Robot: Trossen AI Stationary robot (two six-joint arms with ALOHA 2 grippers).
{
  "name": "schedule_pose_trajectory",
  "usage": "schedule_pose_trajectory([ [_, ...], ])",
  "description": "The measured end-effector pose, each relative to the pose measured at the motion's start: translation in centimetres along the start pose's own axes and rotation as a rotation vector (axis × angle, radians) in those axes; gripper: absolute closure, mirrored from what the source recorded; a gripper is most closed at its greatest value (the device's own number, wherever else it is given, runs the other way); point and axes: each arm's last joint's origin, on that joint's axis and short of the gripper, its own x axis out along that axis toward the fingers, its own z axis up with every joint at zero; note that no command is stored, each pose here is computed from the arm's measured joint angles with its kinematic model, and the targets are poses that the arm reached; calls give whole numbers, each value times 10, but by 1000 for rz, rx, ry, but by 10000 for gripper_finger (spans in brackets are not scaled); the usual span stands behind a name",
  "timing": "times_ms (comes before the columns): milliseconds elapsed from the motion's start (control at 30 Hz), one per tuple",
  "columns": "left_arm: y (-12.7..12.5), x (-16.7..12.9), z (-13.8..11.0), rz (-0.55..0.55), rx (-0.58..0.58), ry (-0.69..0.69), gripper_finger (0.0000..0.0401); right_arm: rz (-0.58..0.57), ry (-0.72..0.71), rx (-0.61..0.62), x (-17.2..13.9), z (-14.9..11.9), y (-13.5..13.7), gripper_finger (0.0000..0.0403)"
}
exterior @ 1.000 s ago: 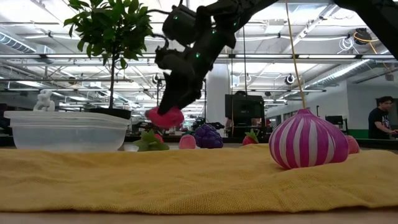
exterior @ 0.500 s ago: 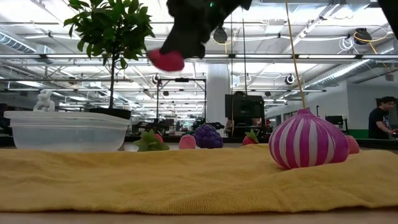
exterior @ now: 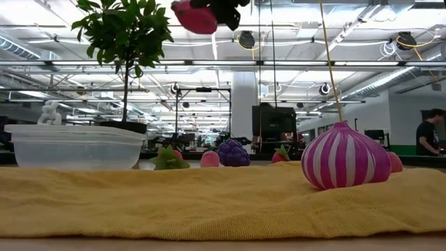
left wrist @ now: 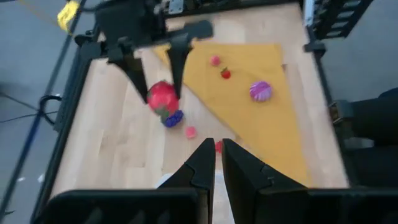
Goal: Pick and placing Produce into tupperware
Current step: Put the pink dragon fruit into the transparent bin
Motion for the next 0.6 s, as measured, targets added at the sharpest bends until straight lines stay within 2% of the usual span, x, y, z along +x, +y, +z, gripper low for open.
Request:
schedule_pose_trajectory([
  [367,-32,71,-27,99,97,123,366,4,46,-14,-3,-4,3,190],
  [600,-38,89,-40,141,71,163,366,4,38,-28,-3,-3,3,190],
])
